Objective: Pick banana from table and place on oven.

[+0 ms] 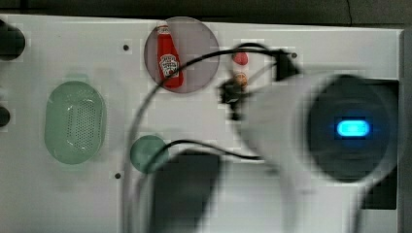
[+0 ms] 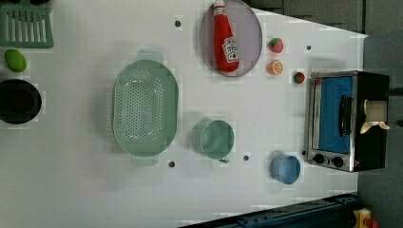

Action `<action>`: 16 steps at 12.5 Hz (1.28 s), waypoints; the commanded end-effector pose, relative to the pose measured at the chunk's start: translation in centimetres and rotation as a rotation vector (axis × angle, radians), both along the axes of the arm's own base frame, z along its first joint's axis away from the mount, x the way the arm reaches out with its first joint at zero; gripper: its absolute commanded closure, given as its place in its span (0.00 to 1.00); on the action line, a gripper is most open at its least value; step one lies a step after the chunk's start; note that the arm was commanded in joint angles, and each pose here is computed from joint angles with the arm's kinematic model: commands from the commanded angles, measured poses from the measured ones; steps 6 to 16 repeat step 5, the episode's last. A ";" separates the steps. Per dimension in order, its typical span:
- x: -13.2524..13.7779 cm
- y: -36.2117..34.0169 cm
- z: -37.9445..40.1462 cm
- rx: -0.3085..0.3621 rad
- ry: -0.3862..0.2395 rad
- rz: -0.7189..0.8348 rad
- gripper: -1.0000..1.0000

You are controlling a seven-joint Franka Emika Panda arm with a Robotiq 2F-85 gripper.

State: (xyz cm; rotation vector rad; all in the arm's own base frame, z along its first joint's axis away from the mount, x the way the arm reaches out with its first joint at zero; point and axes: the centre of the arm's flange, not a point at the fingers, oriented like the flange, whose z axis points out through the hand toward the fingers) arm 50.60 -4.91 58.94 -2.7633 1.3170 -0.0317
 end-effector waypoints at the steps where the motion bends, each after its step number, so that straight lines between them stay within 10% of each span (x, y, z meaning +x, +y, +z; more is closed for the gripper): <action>1: -0.6 0.9 -1.4 -0.013 0.064 -0.204 0.00; 4: -0.8 0.8 -1.0 -0.139 0.052 -0.170 0.00; 16: -0.7 1.0 -1.0 -0.132 0.051 -0.169 0.00</action>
